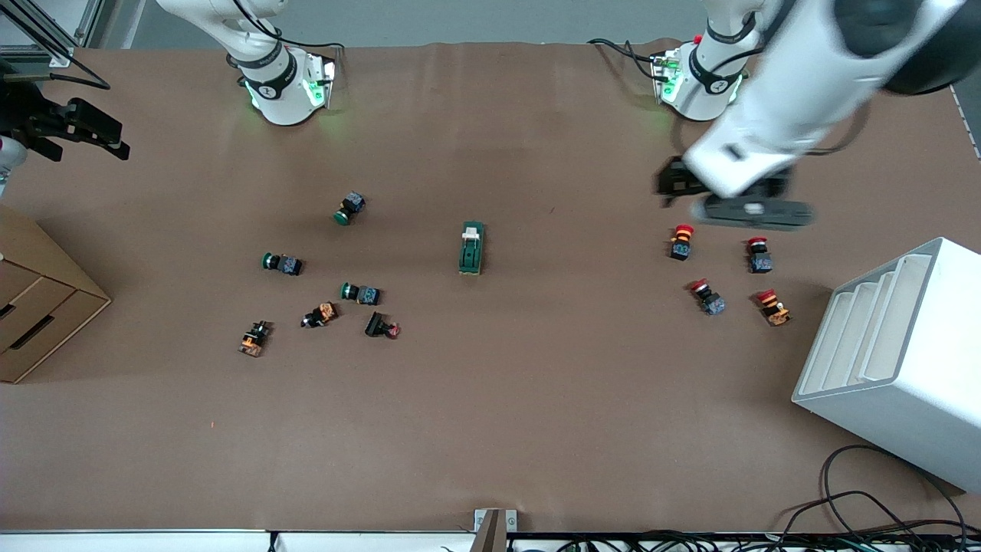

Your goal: Close load switch with both arms

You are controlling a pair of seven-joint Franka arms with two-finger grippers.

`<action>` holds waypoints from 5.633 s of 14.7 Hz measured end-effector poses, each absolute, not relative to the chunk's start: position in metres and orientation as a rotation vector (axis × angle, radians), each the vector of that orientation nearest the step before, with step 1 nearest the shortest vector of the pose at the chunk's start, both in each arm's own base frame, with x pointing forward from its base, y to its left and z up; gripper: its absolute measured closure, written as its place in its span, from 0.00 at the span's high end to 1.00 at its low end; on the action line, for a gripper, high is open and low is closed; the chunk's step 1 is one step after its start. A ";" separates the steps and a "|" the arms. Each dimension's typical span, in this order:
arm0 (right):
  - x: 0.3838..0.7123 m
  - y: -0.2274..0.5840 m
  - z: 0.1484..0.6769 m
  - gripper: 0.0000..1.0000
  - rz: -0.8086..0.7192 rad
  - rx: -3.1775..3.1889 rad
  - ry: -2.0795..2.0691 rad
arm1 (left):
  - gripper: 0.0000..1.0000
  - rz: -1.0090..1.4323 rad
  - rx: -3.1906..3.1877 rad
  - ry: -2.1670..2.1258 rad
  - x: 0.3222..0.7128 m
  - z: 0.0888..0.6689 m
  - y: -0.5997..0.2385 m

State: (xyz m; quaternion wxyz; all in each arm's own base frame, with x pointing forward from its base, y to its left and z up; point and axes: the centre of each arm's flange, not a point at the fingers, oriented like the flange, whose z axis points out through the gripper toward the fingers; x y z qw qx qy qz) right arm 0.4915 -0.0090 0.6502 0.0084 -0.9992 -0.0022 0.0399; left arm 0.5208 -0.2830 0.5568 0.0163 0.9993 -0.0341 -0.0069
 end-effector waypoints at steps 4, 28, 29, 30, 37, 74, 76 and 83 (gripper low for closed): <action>0.494 -0.011 0.657 1.00 0.100 -3.123 -0.002 | 1.00 0.087 3.092 0.000 0.472 0.504 -0.381; 0.565 0.273 0.460 1.00 0.200 -2.773 1.499 | 0.98 1.106 2.986 -0.139 0.211 0.146 -0.584; 0.562 0.287 0.446 1.00 0.192 -2.734 1.561 | 0.98 1.130 2.971 -0.160 0.209 0.142 -0.580; 0.560 0.299 0.431 1.00 0.185 -2.699 1.622 | 0.98 1.153 2.951 -0.173 0.208 0.139 -0.577; 0.546 0.370 0.346 1.00 0.159 -2.454 1.965 | 0.98 1.296 2.822 -0.206 0.210 0.119 -0.564; 0.422 0.494 0.207 1.00 0.110 -2.762 1.438 | 0.99 1.425 2.730 -0.195 0.225 0.091 -0.562; 0.423 0.494 0.207 1.00 0.107 -2.757 1.438 | 0.99 1.426 2.729 -0.193 0.225 0.091 -0.562; 0.425 0.495 0.206 1.00 0.101 -2.744 1.437 | 0.99 1.431 2.729 -0.186 0.226 0.090 -0.563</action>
